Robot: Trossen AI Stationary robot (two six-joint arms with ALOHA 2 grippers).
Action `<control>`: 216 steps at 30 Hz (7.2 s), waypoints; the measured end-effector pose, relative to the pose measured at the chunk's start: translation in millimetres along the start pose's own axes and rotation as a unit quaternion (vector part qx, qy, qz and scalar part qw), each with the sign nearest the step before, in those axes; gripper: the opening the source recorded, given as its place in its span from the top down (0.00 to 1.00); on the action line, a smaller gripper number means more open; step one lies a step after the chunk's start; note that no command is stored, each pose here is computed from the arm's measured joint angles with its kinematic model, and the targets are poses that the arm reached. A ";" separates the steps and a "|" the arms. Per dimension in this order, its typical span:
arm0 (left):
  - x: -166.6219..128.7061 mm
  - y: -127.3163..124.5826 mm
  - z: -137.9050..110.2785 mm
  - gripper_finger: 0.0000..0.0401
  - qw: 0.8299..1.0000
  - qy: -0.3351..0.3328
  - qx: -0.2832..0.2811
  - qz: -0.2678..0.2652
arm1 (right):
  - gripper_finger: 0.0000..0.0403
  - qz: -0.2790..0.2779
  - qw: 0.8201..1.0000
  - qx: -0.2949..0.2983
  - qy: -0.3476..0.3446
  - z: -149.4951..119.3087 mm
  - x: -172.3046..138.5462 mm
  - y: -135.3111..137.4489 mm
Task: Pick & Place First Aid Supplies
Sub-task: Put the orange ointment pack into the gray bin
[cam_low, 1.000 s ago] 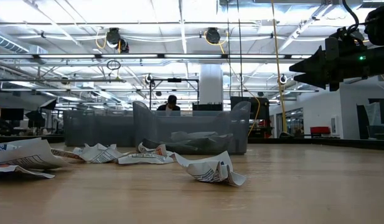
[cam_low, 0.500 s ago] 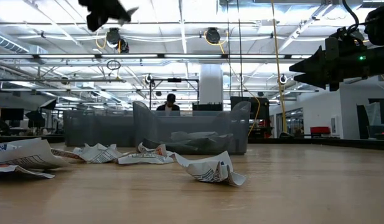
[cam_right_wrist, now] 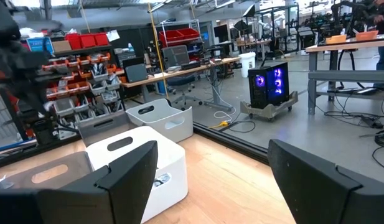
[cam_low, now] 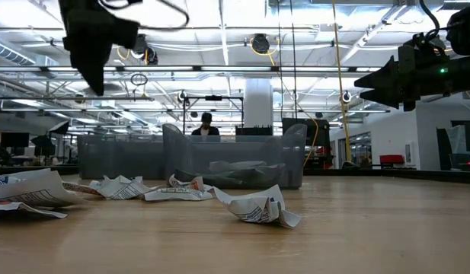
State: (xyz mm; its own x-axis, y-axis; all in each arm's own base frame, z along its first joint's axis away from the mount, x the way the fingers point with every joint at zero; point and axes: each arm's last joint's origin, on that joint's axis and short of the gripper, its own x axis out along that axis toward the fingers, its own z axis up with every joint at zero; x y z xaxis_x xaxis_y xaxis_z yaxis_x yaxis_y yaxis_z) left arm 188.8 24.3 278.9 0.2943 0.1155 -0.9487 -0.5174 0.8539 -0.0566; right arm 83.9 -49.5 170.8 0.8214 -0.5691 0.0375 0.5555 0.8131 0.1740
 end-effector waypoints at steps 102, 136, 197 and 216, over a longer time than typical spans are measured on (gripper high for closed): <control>-63.8 -187.7 15.6 0.21 0.934 0.142 0.313 -0.097 | 0.26 0.001 1.000 0.000 -0.004 0.7 0.0 0.1; 51.3 -251.1 -120.7 0.31 0.980 0.179 0.071 -0.055 | 0.26 0.001 1.000 0.000 -0.004 0.7 0.0 0.1; 51.5 -203.3 -97.2 0.98 0.967 0.166 -0.127 -0.143 | 0.26 0.001 1.000 0.000 -0.004 0.8 0.0 0.1; 90.0 -199.5 -114.8 0.99 0.968 0.211 -0.033 -0.132 | 0.26 0.001 1.000 0.000 -0.004 0.7 0.0 0.1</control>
State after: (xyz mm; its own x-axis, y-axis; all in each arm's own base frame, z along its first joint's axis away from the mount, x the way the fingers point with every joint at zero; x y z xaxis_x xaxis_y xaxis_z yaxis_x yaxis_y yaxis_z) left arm 226.2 -194.0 169.1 0.0755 -0.3313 -0.9405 -0.5229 0.7899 -0.3203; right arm 83.9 -49.5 171.5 0.8212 -0.5689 0.0452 0.5542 0.8138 0.1747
